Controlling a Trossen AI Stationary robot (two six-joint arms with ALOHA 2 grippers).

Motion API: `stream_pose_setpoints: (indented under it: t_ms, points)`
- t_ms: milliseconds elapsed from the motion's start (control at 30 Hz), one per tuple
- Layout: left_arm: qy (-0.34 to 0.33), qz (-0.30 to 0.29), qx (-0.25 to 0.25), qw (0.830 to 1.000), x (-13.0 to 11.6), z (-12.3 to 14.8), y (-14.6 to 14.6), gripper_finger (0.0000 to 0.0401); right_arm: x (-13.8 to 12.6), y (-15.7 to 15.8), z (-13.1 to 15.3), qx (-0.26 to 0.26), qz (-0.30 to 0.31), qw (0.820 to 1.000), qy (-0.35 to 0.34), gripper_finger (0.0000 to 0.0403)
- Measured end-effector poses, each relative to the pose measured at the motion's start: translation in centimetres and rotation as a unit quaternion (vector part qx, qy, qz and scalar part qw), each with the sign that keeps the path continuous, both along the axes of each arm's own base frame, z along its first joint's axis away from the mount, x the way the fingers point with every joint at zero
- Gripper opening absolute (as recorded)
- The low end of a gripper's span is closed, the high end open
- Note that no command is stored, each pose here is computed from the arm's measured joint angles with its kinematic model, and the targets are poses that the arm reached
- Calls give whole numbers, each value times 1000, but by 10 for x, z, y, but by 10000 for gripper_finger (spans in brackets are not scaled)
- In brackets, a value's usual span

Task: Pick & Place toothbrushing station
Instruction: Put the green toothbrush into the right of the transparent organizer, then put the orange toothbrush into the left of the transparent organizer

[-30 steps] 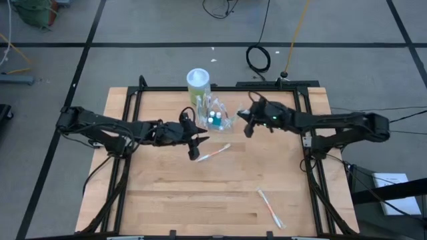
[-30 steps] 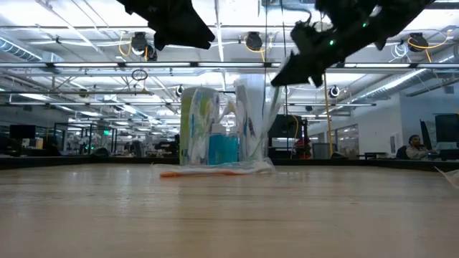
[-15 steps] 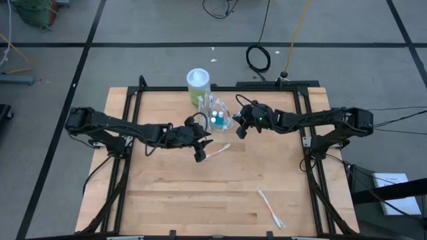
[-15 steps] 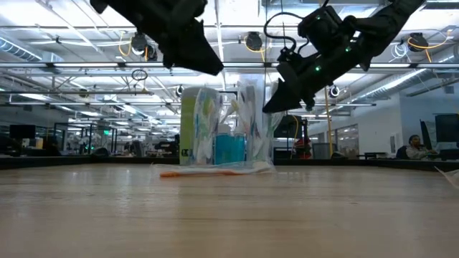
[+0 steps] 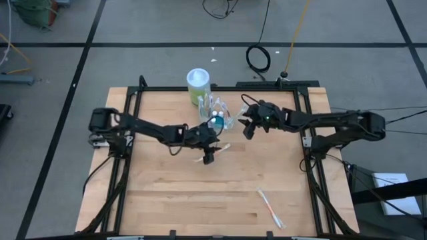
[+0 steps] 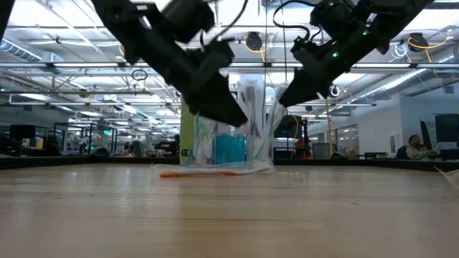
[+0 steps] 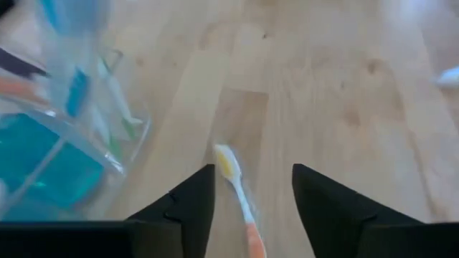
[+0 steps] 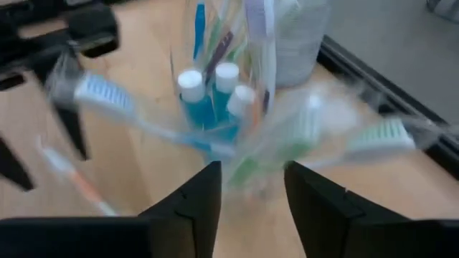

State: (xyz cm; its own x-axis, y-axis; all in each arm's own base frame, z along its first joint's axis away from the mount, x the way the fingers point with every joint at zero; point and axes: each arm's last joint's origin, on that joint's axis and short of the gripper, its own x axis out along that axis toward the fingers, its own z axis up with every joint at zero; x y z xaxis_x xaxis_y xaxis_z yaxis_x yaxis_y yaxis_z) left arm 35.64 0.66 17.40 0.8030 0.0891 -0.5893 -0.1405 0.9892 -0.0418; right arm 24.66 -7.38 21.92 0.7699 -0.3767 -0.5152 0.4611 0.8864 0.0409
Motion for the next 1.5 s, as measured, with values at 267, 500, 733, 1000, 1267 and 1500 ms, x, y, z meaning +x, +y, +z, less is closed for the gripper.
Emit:
stream_pose_setpoints:
  t_ms: [267, 500, 733, 1000, 1267, 1500]
  points:
    - [44, 24, -49, 998, 12, -54, 6, 213, -19, 5, 10, 7, 0, 1000, 22, 150]
    - [71, 19, -83, 994, 12, -70, 0, 172, -23, 8, 12, -15, 17, 999, 24, 151]
    - [87, 29, -110, 990, 6, -58, 1, 47, -24, 9, 25, -52, 30, 998, -14, 147]
    - [40, 89, -60, 993, -20, 17, 8, 5, -27, 9, 32, -61, 30, 997, -37, 148]
    - [-138, 162, 79, 974, -65, 113, 11, 3, -26, 9, 36, -71, 32, 996, -51, 146]
    - [-321, 152, 127, 926, -66, 80, 22, 3, -26, 9, 36, -71, 32, 996, -53, 144]
